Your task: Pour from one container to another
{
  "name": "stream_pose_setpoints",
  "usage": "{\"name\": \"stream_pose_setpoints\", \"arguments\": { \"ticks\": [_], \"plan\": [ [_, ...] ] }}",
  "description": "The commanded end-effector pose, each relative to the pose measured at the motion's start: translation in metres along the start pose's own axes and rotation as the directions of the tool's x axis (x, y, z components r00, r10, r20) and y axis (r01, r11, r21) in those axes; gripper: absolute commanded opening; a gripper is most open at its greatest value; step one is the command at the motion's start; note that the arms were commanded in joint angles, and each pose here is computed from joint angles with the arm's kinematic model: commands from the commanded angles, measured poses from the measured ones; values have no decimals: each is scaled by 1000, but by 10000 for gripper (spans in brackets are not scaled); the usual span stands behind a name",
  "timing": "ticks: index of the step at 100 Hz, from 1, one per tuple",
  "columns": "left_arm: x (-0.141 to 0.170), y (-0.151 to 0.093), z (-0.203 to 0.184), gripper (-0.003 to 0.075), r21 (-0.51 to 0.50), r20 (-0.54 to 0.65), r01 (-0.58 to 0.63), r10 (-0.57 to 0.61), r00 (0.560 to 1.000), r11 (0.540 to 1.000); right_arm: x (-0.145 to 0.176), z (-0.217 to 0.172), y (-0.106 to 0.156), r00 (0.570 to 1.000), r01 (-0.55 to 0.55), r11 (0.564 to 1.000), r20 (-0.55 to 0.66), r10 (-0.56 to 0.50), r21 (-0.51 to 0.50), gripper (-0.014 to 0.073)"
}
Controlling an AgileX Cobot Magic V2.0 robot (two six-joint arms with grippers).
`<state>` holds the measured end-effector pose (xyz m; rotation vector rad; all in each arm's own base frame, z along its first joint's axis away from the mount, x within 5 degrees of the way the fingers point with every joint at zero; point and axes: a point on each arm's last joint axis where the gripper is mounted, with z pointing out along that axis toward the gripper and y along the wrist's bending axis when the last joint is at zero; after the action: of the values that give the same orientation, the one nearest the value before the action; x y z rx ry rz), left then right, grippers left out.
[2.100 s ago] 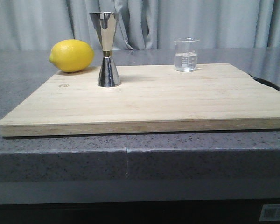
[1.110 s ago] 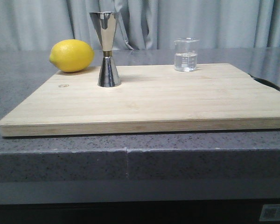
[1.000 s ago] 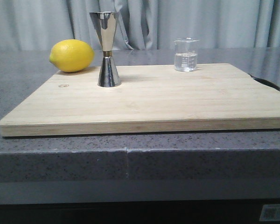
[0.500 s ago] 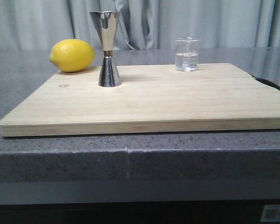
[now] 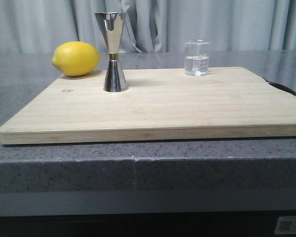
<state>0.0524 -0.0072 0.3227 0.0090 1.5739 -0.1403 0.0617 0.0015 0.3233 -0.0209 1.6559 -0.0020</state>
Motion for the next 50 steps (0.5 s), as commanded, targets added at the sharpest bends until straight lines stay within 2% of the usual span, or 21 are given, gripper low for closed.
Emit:
{"name": "stream_pose_setpoints", "arguments": {
  "ticks": [1,16,50],
  "plan": [
    [-23,-1,8,-19,-3,31,-22,22,999,1000,-23,7,-1,998,22,1000,59,-22,10,-72],
    [-29,-1,23,-19,-4,-27,-30,30,999,1000,-29,15,-2,998,23,1000,50,-23,11,-71],
    [-27,0,29,-19,-6,-48,-29,28,998,1000,-29,15,-2,999,23,1000,48,-23,11,-71]
  ]
}}
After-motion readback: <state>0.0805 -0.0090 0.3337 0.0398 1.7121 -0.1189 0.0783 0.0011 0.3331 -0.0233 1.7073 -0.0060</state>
